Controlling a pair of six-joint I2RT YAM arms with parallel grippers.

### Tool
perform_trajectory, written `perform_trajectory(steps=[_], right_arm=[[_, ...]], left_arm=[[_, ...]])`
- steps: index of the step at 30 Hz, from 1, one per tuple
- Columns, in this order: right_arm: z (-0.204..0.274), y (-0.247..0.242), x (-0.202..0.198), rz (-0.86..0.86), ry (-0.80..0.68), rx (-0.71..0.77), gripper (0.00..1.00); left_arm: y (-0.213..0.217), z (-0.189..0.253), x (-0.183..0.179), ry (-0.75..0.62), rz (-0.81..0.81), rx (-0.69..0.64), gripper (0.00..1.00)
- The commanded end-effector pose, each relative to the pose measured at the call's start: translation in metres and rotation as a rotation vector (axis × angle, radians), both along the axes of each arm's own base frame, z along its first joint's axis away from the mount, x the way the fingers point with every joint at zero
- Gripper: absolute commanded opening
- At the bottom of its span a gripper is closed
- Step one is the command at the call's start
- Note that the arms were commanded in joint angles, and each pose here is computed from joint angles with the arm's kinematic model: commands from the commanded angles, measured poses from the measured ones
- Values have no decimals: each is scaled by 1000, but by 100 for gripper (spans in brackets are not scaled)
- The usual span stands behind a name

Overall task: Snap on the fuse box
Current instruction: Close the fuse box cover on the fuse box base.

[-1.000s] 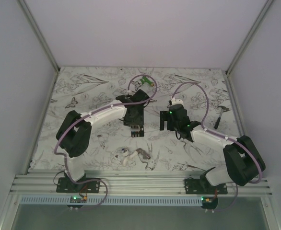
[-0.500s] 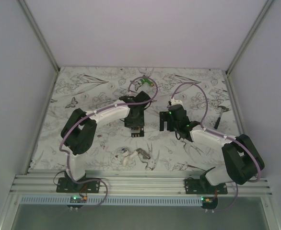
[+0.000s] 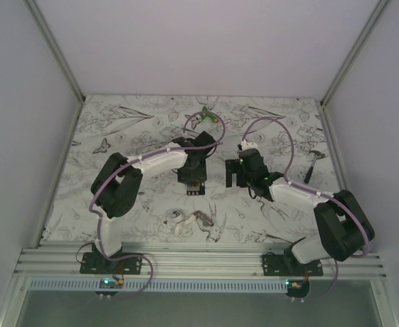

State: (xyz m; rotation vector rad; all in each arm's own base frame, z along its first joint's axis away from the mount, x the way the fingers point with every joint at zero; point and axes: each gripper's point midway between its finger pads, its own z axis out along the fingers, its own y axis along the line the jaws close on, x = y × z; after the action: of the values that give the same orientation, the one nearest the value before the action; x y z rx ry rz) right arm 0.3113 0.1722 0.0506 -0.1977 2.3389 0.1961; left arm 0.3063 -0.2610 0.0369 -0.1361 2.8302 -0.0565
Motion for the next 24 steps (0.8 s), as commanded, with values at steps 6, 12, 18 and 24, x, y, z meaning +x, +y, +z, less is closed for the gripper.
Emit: perform_trajectory(steps=[6, 12, 18, 24], right_arm=[[20, 19, 8, 63, -48, 92, 99], [30, 49, 4, 161, -17, 207, 93], [41, 93, 1, 278, 42, 374, 71], [45, 129, 2, 350, 109, 500, 58]], left_arm=[[0, 9, -8, 14, -11, 2, 69], [5, 33, -9, -26, -19, -37, 76], [22, 47, -11, -51, -2, -160, 60], [22, 45, -12, -52, -28, -311, 47]])
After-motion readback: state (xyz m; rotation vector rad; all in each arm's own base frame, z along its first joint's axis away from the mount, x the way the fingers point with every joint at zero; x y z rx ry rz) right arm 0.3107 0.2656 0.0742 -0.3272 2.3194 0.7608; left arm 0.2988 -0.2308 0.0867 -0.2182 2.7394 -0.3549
